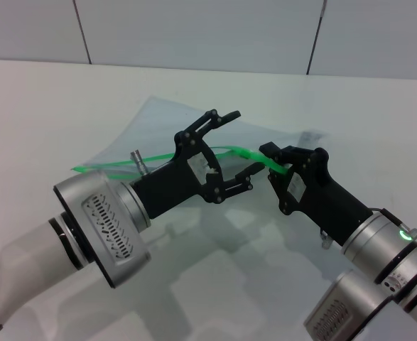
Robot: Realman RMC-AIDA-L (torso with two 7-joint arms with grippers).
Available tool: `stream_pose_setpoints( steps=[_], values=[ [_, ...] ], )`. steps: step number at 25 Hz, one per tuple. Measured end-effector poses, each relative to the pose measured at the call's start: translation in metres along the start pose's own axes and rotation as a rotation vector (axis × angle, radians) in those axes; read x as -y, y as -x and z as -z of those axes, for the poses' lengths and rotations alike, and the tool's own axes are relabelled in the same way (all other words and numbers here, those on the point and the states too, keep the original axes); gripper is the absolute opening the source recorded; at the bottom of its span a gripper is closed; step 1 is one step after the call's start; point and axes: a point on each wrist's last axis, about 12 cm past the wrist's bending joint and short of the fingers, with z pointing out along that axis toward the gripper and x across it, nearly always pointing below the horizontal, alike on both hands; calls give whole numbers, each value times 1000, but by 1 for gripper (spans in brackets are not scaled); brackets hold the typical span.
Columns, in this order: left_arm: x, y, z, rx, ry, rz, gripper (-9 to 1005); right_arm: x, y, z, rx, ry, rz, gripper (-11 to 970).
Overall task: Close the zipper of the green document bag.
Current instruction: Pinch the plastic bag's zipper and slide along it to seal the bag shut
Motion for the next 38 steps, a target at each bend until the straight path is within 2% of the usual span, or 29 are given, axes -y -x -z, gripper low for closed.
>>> stream_pose_setpoints(
  steps=[9,17,28,34,38],
  values=[
    [7,0,0,-11,-34,-47,757,1,-2,0,-7,-2,3,86],
    [11,-1,-1,-28,-42,-95,639,1,-3,0,-12,-3,3,92],
    [15,2,0,-20,-35,-202,526,0,-3,0,-10,0,5,100],
    [16,2,1,-21,-35,-218,335,0,-3,0,-10,-1,5,105],
    [16,2,1,-24,-29,-230,269,0,-3,1,-9,0,5,108]
  ],
)
